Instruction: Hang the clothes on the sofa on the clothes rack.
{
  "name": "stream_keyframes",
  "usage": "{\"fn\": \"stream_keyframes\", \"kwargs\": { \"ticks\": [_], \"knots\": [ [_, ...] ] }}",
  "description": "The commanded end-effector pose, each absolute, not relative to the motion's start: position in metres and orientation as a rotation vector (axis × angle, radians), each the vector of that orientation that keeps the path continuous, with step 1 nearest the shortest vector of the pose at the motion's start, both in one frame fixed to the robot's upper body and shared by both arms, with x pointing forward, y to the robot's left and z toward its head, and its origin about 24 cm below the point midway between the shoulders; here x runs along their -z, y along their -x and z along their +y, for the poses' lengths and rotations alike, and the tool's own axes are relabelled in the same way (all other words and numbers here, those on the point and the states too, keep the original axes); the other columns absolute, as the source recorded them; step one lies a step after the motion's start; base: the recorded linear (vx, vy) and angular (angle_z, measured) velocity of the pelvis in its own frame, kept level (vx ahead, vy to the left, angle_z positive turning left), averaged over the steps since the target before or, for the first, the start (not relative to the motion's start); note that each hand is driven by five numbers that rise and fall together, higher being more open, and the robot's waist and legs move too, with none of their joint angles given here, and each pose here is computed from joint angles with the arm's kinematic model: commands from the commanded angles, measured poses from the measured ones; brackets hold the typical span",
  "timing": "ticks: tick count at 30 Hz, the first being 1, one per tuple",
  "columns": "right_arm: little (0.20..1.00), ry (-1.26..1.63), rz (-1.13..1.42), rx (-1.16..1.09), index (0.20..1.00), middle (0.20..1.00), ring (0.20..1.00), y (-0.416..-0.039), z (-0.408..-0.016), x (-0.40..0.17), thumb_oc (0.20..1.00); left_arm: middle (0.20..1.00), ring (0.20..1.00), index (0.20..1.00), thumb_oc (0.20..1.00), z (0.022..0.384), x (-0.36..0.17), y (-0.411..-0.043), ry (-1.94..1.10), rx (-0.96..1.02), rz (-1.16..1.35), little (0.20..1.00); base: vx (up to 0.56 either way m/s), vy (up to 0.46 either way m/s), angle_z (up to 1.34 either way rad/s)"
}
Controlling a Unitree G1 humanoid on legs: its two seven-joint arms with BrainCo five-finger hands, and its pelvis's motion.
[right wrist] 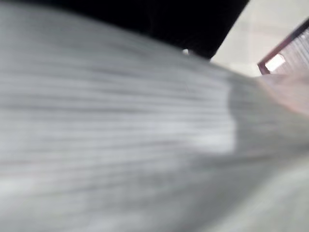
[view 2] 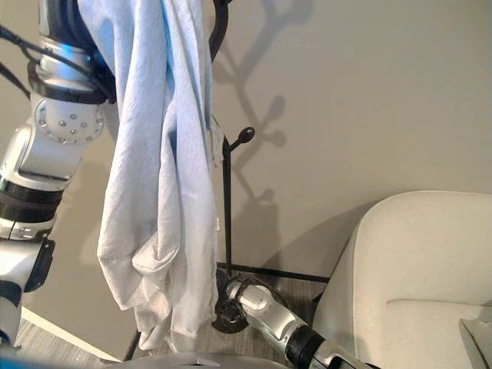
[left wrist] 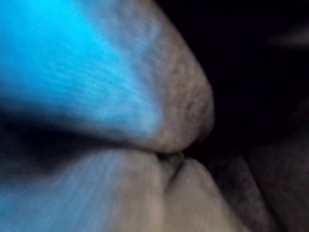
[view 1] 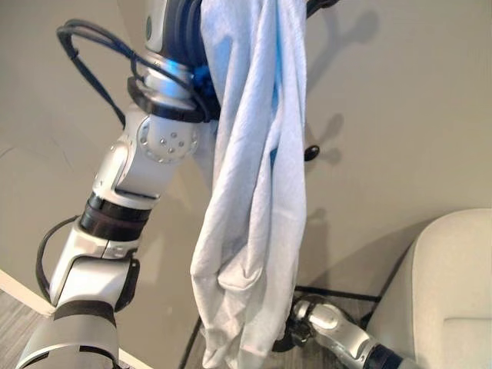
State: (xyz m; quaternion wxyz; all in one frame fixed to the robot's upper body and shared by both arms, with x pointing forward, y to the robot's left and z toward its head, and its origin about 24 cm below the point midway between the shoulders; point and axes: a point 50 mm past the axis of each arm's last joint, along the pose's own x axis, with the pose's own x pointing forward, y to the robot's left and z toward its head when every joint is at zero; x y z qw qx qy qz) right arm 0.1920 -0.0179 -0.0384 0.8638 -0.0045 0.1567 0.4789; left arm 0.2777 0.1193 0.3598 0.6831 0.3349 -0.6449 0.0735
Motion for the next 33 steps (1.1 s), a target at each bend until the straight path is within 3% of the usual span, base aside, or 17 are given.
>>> {"fn": "stream_keyframes", "kwargs": {
  "ticks": [1,2,14,23,27,33],
  "knots": [
    [1.0,-0.107,0.222,-1.068,1.0,1.0,1.0,-0.197,0.02,0.015,1.0,0.2,0.2,0.2,0.2,0.116,-0.392,-0.274,-0.739,-0.273,-1.521,0.2,0.0,0.0,0.0],
    [0.2,-0.121,0.226,-1.067,0.2,0.2,0.2,-0.197,0.022,0.015,0.2,0.2,0.2,0.2,0.2,0.113,-0.395,-0.273,-0.718,-0.283,-1.53,0.2,0.0,0.0,0.0],
    [0.2,-0.137,0.252,-0.942,0.2,0.2,0.2,-0.208,0.001,0.022,0.2,0.2,0.2,0.2,0.2,0.122,-0.405,-0.281,-0.728,-0.431,-1.513,0.2,0.0,0.003,-0.02],
    [0.2,-0.05,0.222,-0.784,0.2,0.2,0.2,-0.219,-0.051,0.025,0.2,0.2,0.2,0.2,0.2,0.158,-0.398,-0.283,-0.923,-0.527,-1.457,0.2,0.0,0.01,-0.11],
    [0.2,0.035,0.15,-0.524,0.2,0.2,0.2,-0.222,-0.131,0.012,0.2,0.2,0.2,0.2,0.2,0.196,-0.398,-0.267,-1.149,-0.618,-1.431,0.2,0.01,0.019,-0.12],
    [0.2,0.175,-0.02,-0.04,0.2,0.2,0.2,-0.208,-0.239,-0.029,0.2,0.2,0.2,0.2,0.2,0.226,-0.375,-0.241,-1.364,-0.573,-1.384,0.2,0.0,0.019,-0.13]
  ]
}}
